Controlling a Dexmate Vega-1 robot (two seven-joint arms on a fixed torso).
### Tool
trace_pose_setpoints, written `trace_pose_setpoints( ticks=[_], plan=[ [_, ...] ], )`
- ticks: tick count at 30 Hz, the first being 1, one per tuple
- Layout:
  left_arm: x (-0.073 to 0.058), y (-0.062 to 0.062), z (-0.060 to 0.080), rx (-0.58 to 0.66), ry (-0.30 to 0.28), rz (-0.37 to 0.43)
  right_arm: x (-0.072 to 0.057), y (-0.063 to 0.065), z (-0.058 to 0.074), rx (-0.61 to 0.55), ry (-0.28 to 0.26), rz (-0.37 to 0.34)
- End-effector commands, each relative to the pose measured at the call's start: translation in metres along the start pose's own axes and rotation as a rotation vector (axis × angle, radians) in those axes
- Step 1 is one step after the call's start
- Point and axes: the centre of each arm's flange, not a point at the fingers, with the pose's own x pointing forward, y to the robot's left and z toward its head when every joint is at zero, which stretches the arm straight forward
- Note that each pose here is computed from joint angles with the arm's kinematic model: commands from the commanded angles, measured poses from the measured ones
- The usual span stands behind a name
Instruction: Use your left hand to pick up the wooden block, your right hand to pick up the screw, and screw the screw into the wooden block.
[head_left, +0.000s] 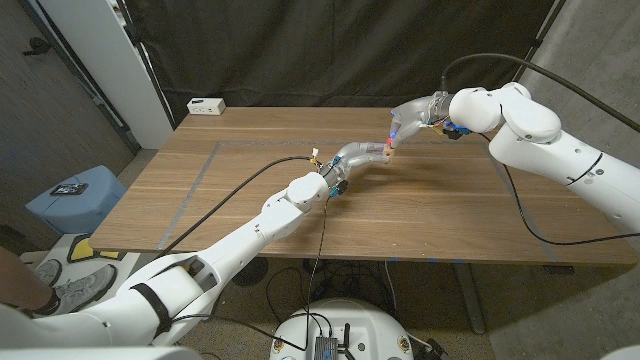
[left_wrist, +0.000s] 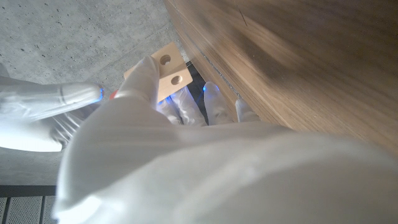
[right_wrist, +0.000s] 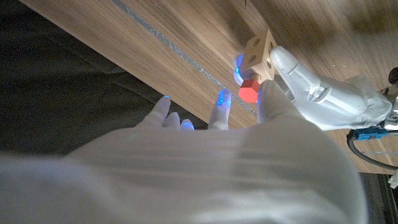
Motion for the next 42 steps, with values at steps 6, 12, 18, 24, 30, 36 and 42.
trace_pose_setpoints(
  ticks=[6,12,18,24,30,36,42],
  plan=[
    [-0.0019,0.0008,0.0001,0.003,0.000,0.003,0.0040,-0.0019,0.0045,-0.021,-0.008,-0.031],
    [-0.0027,0.0004,0.0004,0.002,-0.001,0.002,0.0040,-0.0002,0.0049,-0.020,-0.006,-0.035],
    [-0.0032,0.0000,0.0006,0.002,-0.002,0.001,0.0031,0.0009,0.0054,-0.021,-0.006,-0.041],
    [-0.0035,-0.0005,0.0007,0.002,-0.002,0.002,0.0020,0.0014,0.0056,-0.021,-0.005,-0.045],
    [-0.0038,-0.0010,0.0007,0.005,-0.001,0.001,0.0021,0.0016,0.0059,-0.019,-0.006,-0.048],
    [-0.0036,-0.0016,0.0007,0.004,-0.001,0.002,0.0017,0.0014,0.0058,-0.017,-0.008,-0.054],
    [-0.0032,-0.0016,0.0010,0.005,-0.002,0.002,0.0020,0.0017,0.0056,-0.016,-0.008,-0.059]
  ],
)
